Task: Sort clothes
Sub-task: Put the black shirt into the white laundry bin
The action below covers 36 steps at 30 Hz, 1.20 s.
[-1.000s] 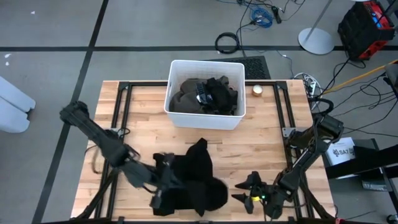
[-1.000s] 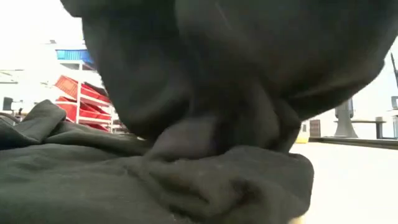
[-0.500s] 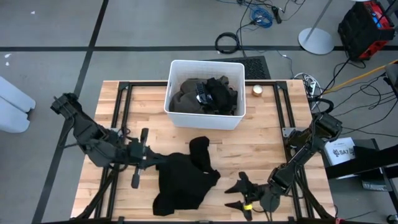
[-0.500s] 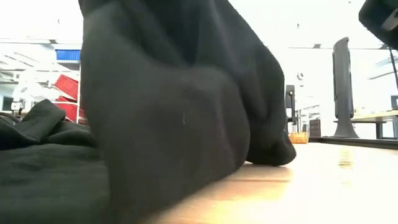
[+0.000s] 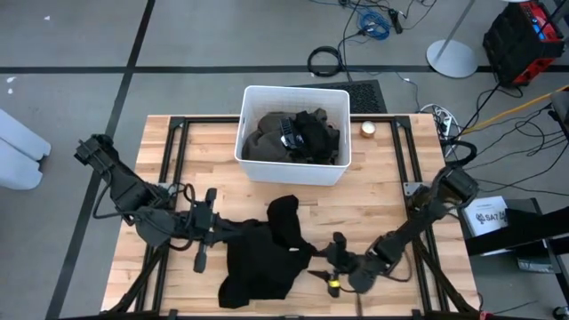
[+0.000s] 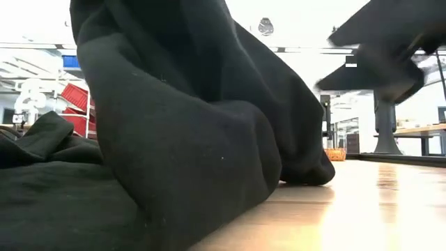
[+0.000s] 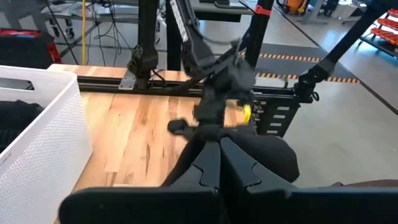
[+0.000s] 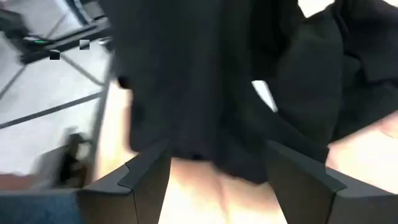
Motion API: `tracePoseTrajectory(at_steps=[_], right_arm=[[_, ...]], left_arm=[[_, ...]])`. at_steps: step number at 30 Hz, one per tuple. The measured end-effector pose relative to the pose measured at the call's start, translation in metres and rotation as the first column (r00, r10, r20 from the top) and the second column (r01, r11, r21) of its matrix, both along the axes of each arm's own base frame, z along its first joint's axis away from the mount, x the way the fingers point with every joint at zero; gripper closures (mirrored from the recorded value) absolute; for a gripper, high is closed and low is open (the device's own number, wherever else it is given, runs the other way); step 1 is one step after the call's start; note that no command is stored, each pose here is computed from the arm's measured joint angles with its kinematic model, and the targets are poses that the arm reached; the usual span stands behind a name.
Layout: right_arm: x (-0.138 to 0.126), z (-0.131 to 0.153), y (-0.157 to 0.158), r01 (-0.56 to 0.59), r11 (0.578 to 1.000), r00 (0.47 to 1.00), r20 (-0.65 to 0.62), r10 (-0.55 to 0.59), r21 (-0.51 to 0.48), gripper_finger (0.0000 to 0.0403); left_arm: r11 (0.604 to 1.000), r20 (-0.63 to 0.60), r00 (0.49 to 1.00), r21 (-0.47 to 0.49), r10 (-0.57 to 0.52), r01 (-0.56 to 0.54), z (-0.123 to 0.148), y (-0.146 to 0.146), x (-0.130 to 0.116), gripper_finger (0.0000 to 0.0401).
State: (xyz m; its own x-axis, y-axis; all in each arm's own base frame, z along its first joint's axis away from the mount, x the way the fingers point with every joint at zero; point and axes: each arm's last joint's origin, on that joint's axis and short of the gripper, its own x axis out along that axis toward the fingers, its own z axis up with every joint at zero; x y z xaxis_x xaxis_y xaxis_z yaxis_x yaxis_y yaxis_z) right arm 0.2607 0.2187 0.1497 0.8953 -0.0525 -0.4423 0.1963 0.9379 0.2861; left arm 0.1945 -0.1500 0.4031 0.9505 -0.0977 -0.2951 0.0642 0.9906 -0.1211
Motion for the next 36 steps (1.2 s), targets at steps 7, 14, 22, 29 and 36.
tracePoseTrajectory(at_steps=[7, 14, 22, 29, 36], right_arm=[[0.037, -0.015, -0.002, -0.08, 0.996, 0.996, -0.046, 0.079, -0.039, 0.0161], [0.066, -0.004, -0.007, -0.008, 1.0, 0.983, -0.184, 0.003, -0.028, 0.0281], [0.078, 0.078, -0.014, -0.185, 0.982, 0.966, -0.19, 0.176, -0.033, 0.04], [0.045, 0.243, -0.034, -0.191, 0.934, 0.977, 0.028, 0.209, -0.303, 0.0402], [0.008, 0.358, -0.076, -0.083, 0.892, 0.931, 0.284, 0.228, -0.444, 0.0403]], left_arm=[[1.0, -0.005, 1.0, 0.012, -0.004, 0.004, -0.001, 0.0, 0.0, 0.0401], [1.0, -0.006, 1.0, 0.008, -0.013, 0.013, 0.0, 0.0, 0.0, 0.0401], [0.995, 0.038, 0.995, -0.027, -0.096, 0.097, 0.007, -0.003, 0.0, 0.0401], [0.976, 0.331, 0.923, -0.019, -0.197, 0.215, 0.07, -0.001, -0.011, 0.0401], [0.981, 0.567, 0.802, 0.123, -0.191, 0.147, 0.139, 0.019, -0.04, 0.0401]])
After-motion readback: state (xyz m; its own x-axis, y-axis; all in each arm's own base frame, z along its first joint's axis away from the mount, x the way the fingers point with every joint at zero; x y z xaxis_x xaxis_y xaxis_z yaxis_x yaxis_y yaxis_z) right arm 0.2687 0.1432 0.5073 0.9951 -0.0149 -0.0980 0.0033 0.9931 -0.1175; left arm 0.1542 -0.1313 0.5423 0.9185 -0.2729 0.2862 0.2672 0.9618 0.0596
